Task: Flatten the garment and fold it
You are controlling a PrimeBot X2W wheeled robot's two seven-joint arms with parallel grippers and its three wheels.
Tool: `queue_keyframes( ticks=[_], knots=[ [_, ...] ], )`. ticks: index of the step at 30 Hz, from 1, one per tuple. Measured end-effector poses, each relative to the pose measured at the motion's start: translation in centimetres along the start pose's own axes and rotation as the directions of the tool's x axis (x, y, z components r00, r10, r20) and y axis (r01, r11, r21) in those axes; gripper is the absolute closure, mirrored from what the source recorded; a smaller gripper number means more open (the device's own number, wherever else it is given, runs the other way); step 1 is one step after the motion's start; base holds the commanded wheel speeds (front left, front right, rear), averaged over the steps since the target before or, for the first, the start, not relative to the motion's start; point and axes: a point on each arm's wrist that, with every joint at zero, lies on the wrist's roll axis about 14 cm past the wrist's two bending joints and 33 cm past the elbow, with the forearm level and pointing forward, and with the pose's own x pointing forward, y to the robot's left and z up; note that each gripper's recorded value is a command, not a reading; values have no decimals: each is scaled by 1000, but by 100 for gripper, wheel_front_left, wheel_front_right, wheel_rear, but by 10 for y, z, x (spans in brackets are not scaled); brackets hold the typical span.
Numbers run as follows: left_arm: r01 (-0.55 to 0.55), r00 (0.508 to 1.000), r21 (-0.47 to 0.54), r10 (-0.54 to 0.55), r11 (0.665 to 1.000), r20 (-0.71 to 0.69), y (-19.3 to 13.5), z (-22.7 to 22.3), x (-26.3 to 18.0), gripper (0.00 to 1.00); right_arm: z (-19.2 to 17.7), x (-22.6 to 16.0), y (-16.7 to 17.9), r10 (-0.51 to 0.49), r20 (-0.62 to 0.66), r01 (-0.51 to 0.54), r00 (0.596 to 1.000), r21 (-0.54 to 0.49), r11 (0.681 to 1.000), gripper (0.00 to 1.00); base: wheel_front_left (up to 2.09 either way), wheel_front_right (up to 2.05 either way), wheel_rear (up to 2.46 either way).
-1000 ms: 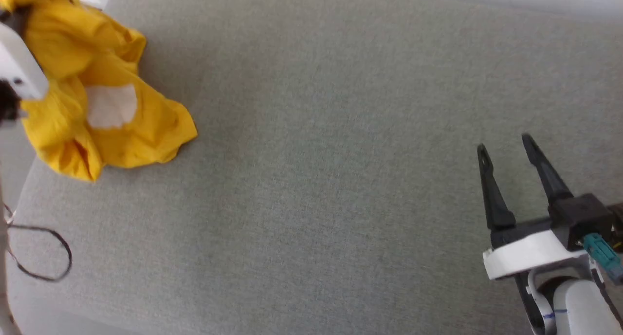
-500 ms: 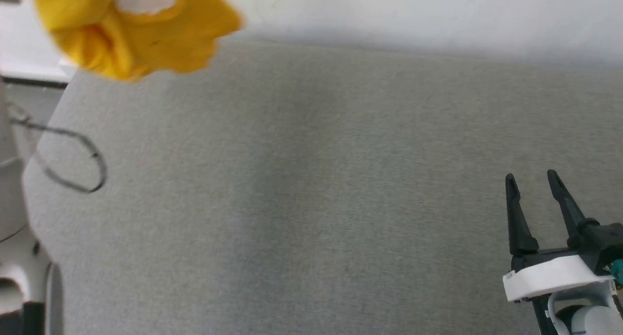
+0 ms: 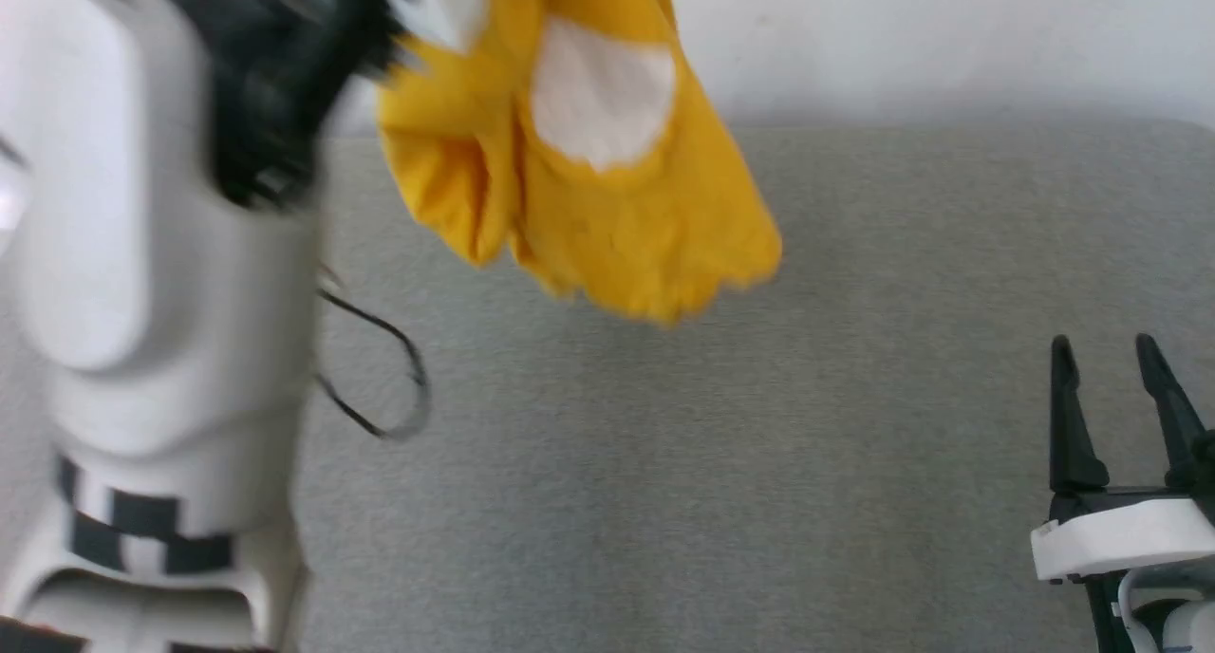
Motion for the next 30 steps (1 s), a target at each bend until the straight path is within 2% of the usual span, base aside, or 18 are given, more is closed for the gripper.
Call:
queue_keyframes(
  ticks=[6, 10, 16, 18, 21, 22, 24, 30],
  knots=[
    [160, 978, -92, -170, 983, -117, -67, -70, 12, 100, 6, -17, -32, -93, 5, 93, 996, -20, 995, 0, 0, 0, 0],
    [256, 939, -140, -281, 956, -199, -108, -129, 7, 100, 6, -28, -49, -144, 2, 144, 990, -29, 989, 0, 0, 0, 0],
    [249, 882, -238, -321, 939, -345, -137, -227, -13, 100, 3, -39, -62, -187, -9, 186, 982, -32, 982, 0, 0, 0, 0],
    [199, 859, -272, -301, 941, -413, -137, -263, -23, 100, -1, -40, -63, -191, -22, 190, 981, -33, 981, 0, 0, 0, 0],
    [139, 799, -289, -280, 947, -533, -136, -316, -46, 100, -9, -40, -63, -194, -44, 193, 980, -29, 981, 0, 0, 0, 0],
    [127, 784, -289, -274, 949, -558, -136, -328, -52, 75, -11, -40, -64, -195, -51, 194, 979, -30, 981, 0, 0, 0, 0],
    [114, 771, -277, -261, 954, -581, -133, -342, -56, 0, -15, -39, -64, -195, -60, 193, 979, -30, 981, 0, 0, 0, 0],
    [104, 852, -246, -214, 964, -477, -120, -321, -44, 0, -18, -30, -55, -167, -62, 166, 984, -22, 986, 0, 0, 0, 0]
  ],
)
